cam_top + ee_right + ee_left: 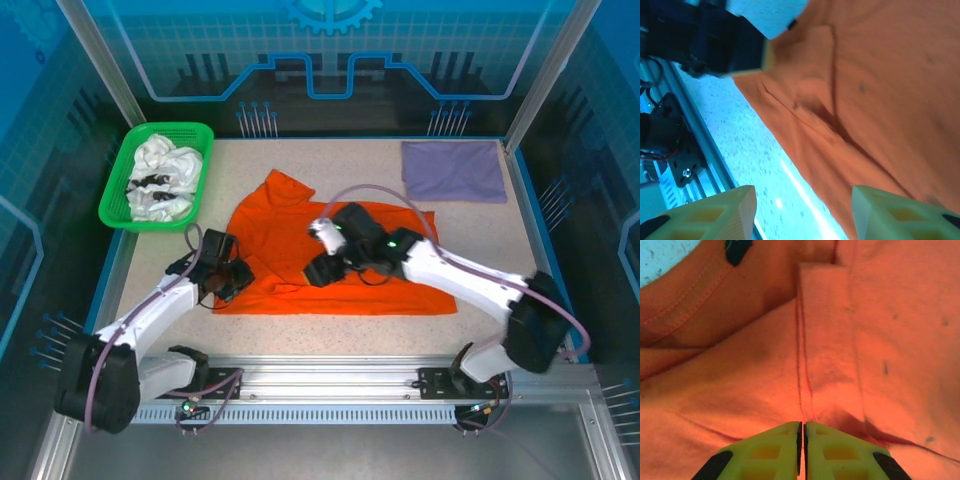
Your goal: Fold and stack the t-shirts
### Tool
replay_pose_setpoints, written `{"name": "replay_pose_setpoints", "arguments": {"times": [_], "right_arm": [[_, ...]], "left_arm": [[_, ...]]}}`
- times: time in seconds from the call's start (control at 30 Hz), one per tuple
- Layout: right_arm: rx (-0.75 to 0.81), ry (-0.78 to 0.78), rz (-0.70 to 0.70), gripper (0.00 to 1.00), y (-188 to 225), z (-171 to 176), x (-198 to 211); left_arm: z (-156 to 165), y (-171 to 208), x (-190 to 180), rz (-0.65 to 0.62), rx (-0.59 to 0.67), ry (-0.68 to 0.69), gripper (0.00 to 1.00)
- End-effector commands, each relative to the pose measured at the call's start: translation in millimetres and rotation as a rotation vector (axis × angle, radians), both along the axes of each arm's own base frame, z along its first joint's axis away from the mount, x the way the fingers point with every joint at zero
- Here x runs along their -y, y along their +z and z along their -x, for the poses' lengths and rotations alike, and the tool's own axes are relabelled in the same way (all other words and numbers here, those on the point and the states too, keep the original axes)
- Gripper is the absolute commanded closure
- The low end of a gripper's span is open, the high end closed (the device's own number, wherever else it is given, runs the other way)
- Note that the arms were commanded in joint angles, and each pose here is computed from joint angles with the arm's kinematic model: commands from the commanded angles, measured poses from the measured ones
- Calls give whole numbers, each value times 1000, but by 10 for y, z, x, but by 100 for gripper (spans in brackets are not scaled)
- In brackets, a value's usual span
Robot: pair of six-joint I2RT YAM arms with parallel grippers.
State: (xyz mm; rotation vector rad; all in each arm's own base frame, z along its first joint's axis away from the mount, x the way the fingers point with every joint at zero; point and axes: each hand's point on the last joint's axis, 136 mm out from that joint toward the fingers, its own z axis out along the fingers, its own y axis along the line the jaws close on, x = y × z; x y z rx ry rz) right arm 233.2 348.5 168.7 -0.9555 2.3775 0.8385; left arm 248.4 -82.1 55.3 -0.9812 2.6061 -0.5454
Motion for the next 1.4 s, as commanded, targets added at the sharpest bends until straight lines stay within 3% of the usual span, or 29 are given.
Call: {"name": "replay_pose_setpoints", "arguments": {"times": [0.0, 0.2, 0.43, 0.8, 1.23, 1.37], "right_arm": [[18, 171, 57, 47, -141, 50, -337], [0, 267, 183, 44, -512, 31, -750], [-28, 289, 259, 46, -792, -3, -902], [-63, 269, 368, 59, -1087, -76, -904], [-87, 259, 414, 59, -1231, -101, -883], [-94, 265, 417, 68, -1247, -97, -890]], "left_arm": [[-22, -192, -62, 31, -16, 31, 88], [46, -432, -189, 23, -66, 63, 89], [130, -511, -250, 28, -71, 76, 89], [146, -500, -261, 18, -62, 66, 90], [158, -479, -256, 19, -58, 58, 89], [152, -465, -259, 18, -51, 59, 89]]}}
